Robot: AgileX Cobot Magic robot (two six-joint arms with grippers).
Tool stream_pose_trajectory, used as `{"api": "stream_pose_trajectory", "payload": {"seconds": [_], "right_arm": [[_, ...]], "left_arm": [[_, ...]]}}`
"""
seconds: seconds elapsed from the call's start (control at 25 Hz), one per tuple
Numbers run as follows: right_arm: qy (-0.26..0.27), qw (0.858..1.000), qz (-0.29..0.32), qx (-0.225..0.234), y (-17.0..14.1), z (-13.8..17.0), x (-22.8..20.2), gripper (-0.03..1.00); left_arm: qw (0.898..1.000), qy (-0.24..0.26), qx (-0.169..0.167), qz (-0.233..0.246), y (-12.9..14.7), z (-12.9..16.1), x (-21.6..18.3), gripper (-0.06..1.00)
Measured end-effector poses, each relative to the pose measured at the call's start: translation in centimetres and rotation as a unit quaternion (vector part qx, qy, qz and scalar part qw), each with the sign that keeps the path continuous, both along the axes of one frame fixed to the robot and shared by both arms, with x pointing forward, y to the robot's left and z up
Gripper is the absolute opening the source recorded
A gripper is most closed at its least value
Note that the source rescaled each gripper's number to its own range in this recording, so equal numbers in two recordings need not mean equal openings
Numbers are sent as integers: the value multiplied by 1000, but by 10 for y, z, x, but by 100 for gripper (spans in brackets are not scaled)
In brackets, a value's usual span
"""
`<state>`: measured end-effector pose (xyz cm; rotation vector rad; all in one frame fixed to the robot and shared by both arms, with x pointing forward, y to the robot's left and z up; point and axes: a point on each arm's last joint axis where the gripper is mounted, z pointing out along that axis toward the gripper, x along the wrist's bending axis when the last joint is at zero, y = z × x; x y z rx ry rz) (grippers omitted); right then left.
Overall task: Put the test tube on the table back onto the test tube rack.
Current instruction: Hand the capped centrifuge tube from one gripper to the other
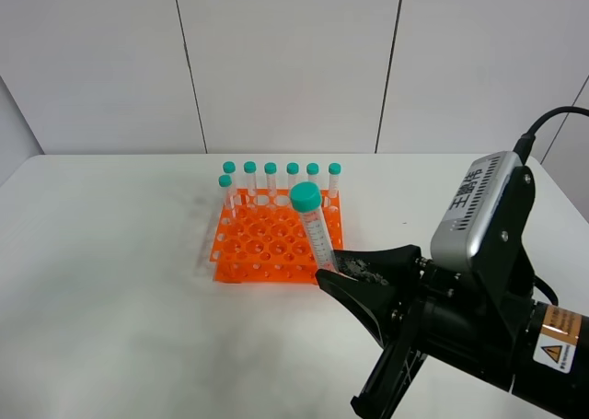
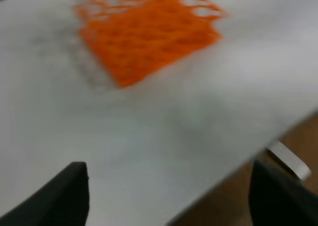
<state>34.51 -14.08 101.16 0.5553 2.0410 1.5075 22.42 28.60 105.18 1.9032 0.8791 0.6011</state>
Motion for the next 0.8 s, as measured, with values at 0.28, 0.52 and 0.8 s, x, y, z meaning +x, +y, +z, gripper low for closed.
{"api": "stream_pose_trajectory", "payload": {"seconds": [0.28,0.52,0.8], "right_arm": [[4,1000,2,-4,0,-1,-1,0],[7,1000,4,-6,0,-2,-1,0],[9,1000,5,-8,0,-2,-1,0]], "left_arm": [[996,-4,4,-90,2,0,-3,100],[993,-31,7,-117,0,5,-5,100],[983,-40,15,-176,-19,16,15,100]]}}
